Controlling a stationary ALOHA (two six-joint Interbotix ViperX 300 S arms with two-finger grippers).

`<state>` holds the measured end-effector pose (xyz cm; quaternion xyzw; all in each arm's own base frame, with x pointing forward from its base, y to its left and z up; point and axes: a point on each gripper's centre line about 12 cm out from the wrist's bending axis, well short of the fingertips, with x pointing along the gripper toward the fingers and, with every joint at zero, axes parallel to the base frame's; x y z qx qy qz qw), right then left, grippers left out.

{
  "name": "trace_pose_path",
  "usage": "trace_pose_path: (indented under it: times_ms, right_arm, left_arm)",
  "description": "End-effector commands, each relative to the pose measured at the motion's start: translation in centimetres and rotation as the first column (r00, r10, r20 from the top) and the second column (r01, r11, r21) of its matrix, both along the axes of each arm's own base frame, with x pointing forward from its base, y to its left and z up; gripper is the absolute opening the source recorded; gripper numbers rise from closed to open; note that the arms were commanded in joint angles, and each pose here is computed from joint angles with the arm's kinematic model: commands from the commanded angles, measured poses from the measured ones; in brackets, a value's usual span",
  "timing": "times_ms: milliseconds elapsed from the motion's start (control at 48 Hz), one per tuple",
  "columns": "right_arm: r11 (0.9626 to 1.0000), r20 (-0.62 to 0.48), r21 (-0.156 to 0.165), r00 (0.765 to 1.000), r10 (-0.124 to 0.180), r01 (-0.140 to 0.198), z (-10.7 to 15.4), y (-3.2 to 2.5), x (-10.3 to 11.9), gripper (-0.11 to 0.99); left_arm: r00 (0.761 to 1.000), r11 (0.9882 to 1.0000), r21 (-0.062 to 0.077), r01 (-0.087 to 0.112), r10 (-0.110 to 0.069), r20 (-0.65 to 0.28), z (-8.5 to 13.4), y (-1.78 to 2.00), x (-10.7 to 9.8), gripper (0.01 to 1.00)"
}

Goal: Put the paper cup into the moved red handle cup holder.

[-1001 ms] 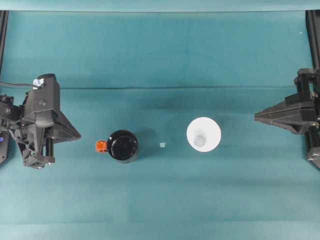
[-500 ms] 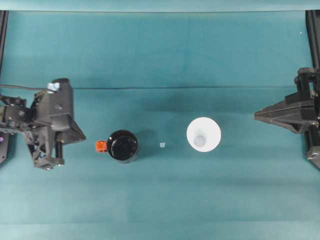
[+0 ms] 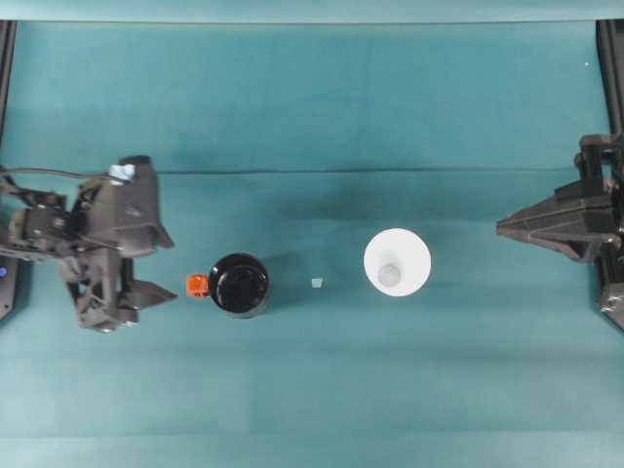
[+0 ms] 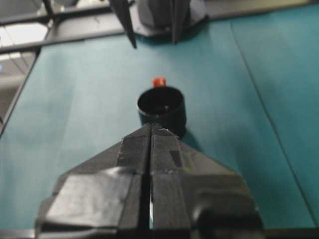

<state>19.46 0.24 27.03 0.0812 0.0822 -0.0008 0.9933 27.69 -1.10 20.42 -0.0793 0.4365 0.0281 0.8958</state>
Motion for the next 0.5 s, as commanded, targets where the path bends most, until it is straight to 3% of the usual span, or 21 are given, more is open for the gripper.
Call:
trace_pose_path:
  times_ms: [0, 479]
  right_arm:
    - [0.9999, 0.02, 0.012, 1.0, -0.004, 0.003, 0.9, -0.03, 0.2, -0.11]
    - [0.9999, 0.008, 0.012, 1.0, -0.003, 0.003, 0.8, -0.02, 0.2, -0.11]
  left_arm:
    - [1.0, 1.0, 0.001, 0.001, -0.001, -0.009, -0.2, -0.07, 1.0, 0.957]
    - [0.996, 1.0, 0.002, -0.001, 0.001, -0.084, -5.2, -0.11, 3.4, 0.957]
